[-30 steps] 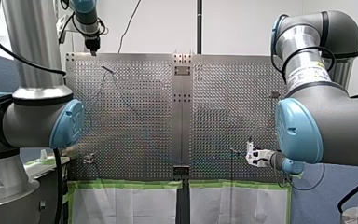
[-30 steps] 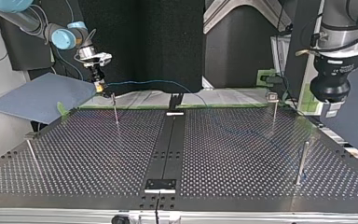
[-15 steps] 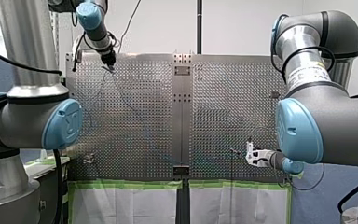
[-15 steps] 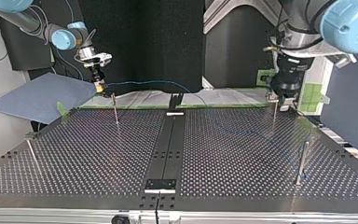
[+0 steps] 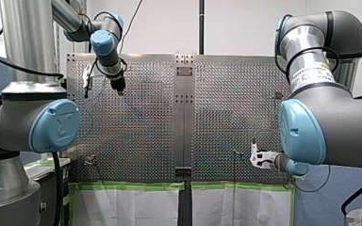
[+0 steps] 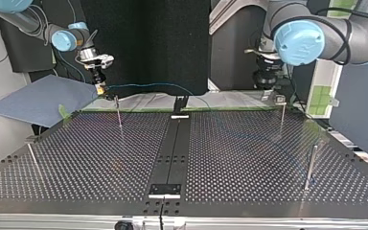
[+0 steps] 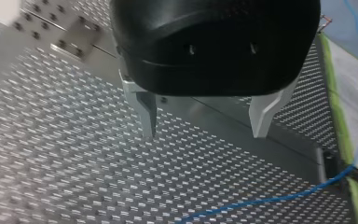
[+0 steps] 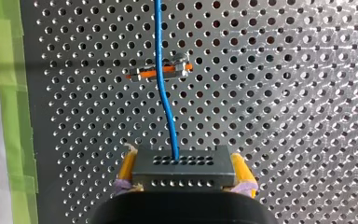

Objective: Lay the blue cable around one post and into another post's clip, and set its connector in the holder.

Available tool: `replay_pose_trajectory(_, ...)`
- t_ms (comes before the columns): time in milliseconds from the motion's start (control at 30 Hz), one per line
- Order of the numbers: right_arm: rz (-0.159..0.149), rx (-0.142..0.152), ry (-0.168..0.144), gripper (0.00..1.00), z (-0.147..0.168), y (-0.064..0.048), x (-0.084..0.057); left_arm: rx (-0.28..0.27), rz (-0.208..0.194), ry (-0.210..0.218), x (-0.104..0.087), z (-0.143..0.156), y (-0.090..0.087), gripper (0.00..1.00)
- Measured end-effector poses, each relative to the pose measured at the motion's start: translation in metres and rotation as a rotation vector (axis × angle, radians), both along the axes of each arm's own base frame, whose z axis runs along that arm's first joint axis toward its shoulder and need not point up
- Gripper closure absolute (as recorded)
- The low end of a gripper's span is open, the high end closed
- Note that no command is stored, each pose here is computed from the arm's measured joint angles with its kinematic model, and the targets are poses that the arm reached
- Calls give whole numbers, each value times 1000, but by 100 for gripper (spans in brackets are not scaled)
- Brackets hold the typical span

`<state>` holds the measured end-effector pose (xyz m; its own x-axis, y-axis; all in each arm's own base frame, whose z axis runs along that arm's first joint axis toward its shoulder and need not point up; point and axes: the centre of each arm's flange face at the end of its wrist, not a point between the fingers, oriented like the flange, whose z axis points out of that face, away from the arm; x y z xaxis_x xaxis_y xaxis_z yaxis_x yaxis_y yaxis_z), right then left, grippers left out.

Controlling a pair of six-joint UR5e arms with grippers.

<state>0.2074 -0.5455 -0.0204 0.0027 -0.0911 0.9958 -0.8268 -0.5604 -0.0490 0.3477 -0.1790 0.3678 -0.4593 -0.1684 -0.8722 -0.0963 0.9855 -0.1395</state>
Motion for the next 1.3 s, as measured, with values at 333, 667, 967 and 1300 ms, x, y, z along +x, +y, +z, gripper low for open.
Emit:
replay_pose_trajectory(333,0,0,6,100,0,0,0,27,5,68,-10,-59,-20,0)
replay_pose_trajectory(667,5,0,7,100,0,2,3,73,-3,87,-16,-98,-42,0)
replay_pose_trajectory(967,9,-1,7,100,0,2,5,102,-15,63,-15,-127,-71,0)
replay_pose_trajectory(1300,12,-3,9,100,0,2,7,16,-65,-17,2,-135,-123,0)
